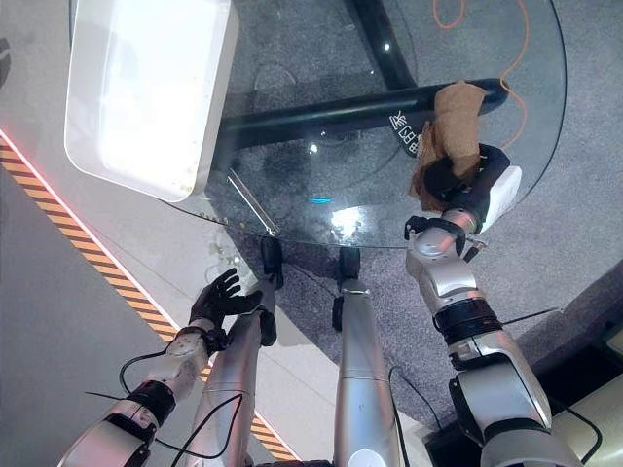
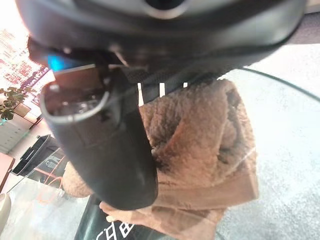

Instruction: Wipe the table with a cloth and put it in the basket.

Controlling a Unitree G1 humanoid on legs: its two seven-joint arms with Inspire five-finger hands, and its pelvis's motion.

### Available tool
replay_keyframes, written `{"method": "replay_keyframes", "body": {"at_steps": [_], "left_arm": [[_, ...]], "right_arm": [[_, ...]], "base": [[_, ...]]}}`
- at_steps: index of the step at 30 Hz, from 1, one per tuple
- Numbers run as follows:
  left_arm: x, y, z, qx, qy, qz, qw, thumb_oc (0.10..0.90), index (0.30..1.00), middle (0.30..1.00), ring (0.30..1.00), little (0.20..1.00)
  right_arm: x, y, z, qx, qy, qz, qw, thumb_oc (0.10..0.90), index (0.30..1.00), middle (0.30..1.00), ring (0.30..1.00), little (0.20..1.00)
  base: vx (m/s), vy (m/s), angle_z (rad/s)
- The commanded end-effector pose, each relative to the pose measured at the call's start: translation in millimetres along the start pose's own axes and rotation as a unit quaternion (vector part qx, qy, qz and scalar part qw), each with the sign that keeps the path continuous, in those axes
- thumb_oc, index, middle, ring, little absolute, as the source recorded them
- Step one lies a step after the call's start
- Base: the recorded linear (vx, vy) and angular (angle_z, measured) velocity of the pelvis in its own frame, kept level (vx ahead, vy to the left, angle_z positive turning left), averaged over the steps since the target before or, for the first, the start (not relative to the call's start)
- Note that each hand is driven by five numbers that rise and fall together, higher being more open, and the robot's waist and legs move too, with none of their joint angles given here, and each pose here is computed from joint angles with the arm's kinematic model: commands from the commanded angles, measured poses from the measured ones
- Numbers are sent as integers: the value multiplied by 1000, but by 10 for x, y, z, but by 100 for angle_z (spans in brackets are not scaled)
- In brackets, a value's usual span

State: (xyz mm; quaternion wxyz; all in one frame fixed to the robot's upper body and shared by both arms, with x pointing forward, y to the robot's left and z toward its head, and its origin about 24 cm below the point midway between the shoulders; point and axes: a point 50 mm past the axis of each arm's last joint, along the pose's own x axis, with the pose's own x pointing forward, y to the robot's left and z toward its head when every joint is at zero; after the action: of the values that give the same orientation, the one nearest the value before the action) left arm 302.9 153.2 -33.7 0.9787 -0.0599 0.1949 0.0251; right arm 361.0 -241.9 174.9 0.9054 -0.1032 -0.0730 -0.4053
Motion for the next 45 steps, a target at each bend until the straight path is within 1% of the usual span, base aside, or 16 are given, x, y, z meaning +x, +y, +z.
{"method": "replay_keyframes", "body": {"at_steps": [1, 5, 12, 17, 23, 24, 25, 27, 28, 33, 36, 38, 39, 45], "left_arm": [[-140, 132, -296, -4, 27, 12, 1000, 800, 900, 900, 900, 900], [-152, 159, -330, -3, 31, 7, 999, 800, 900, 900, 900, 900], [-168, 191, -358, -1, 34, -1, 999, 800, 900, 900, 900, 900], [-184, 193, -372, -1, 34, -9, 999, 800, 900, 900, 900, 900], [-199, 160, -377, -2, 34, -14, 999, 800, 900, 900, 900, 900], [-199, 160, -377, -2, 34, -14, 999, 800, 900, 900, 900, 900], [-211, 146, -388, -2, 34, -16, 999, 800, 900, 900, 900, 900], [-215, 140, -394, -2, 34, -17, 999, 800, 900, 900, 900, 900], [-224, 135, -398, -3, 32, -18, 999, 800, 900, 900, 900, 900], [-246, 71, -424, -6, 27, -22, 999, 800, 900, 900, 900, 900], [-258, 65, -438, -5, 25, -24, 999, 800, 900, 900, 900, 900], [-261, 65, -441, -6, 24, -25, 999, 800, 900, 900, 900, 900], [-260, 49, -443, -5, 24, -25, 999, 800, 900, 900, 900, 900], [-268, 24, -453, -1, 19, -26, 999, 800, 900, 900, 900, 900]], "right_arm": [[29, -19, 628, 62, -91, -28, 994, 100, 300, 300, 300, 200], [140, -72, 691, 53, -78, -49, 994, 100, 300, 300, 300, 200], [275, -91, 767, 26, -68, -47, 996, 100, 300, 300, 300, 200], [321, -65, 868, 10, -82, -20, 996, 100, 300, 300, 300, 200], [216, 85, 1053, -4, -128, 45, 991, 100, 300, 300, 300, 200], [216, 85, 1053, -4, -128, 45, 991, 100, 300, 300, 300, 200], [102, 205, 1137, -20, -154, 97, 983, 100, 300, 300, 300, 200], [55, 251, 1148, -23, -159, 113, 980, 100, 300, 300, 300, 200], [-74, 366, 1167, -37, -173, 155, 972, 100, 300, 300, 300, 200], [-393, 619, 1110, -67, -192, 244, 948, 100, 300, 300, 300, 200], [-547, 728, 1034, -79, -195, 278, 937, 100, 300, 300, 300, 200], [-598, 764, 994, -85, -196, 291, 933, 100, 300, 300, 300, 200], [-675, 816, 942, -91, -195, 305, 928, 100, 300, 300, 300, 200], [-883, 951, 772, -109, -194, 349, 910, 100, 300, 300, 300, 200]], "base": [[38, 45, 4], [0, 0, 0], [0, 0, 0], [0, 0, 0], [0, 0, 0], [0, 0, 0], [0, 0, 0], [2, 15, -1], [0, 0, 0], [4, 12, -1], [2, 4, -1], [0, 0, 0], [0, 0, 0], [2, -4, 3]]}}
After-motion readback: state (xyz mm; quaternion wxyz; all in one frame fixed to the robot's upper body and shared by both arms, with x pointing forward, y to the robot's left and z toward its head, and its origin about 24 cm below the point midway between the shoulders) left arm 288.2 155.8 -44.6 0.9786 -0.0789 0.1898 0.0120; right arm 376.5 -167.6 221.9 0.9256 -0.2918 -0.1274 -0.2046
